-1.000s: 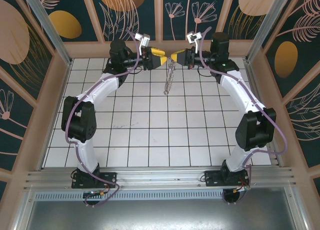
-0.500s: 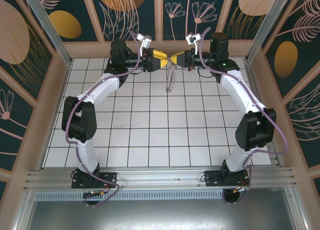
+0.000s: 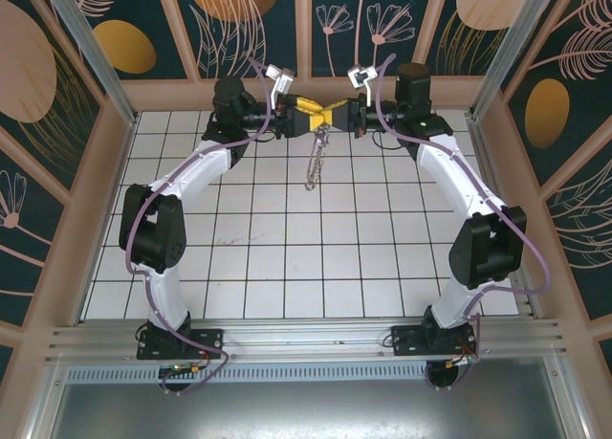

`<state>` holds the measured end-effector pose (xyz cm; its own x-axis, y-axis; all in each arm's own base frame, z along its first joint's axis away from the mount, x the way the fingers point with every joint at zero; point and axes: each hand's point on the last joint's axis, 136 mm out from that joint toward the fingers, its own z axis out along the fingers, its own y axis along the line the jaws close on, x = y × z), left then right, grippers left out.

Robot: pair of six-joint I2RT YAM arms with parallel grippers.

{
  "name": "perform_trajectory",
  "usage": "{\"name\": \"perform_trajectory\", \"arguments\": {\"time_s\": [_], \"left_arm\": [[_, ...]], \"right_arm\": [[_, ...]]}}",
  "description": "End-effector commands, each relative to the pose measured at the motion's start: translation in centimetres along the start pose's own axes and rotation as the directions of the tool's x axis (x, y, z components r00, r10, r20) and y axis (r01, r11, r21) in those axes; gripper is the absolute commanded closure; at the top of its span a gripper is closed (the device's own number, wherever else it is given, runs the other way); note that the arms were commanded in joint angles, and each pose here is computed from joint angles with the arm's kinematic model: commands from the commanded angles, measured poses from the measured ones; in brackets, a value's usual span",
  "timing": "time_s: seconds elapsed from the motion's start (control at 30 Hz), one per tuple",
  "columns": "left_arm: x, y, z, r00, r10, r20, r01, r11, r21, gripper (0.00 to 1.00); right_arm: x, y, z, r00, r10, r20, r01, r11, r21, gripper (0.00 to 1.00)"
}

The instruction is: Put the keys on the keyring

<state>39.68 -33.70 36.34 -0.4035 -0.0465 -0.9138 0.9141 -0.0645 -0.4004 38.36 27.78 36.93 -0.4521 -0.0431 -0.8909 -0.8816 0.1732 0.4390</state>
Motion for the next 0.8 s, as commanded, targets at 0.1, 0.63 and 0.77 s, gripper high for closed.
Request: {"name": "perform_trajectory", "arguments": {"time_s": [0.1,0.63,0.77], "left_arm": [[0.1,-1.2,0.0,0.999,0.052,0.001,-0.052,0.998,0.043,0.71],[-0.6,-2.4,-0.2,0.996,0.090,0.027,-0.091,0.994,0.056,0.59],[-1.0,-2.5,-0.2,0.995,0.096,0.038,-0.098,0.994,0.058,0.62]], "right_arm": [[-2.4,1.6,-0.3,0.995,-0.091,0.050,0.091,0.996,-0.010,1.00],[-2.3,1.7,-0.4,0.995,-0.086,0.050,0.087,0.996,-0.019,1.00],[-2.2,1.8,-0.4,0.995,-0.088,0.047,0.089,0.996,-0.024,1.00]]}}
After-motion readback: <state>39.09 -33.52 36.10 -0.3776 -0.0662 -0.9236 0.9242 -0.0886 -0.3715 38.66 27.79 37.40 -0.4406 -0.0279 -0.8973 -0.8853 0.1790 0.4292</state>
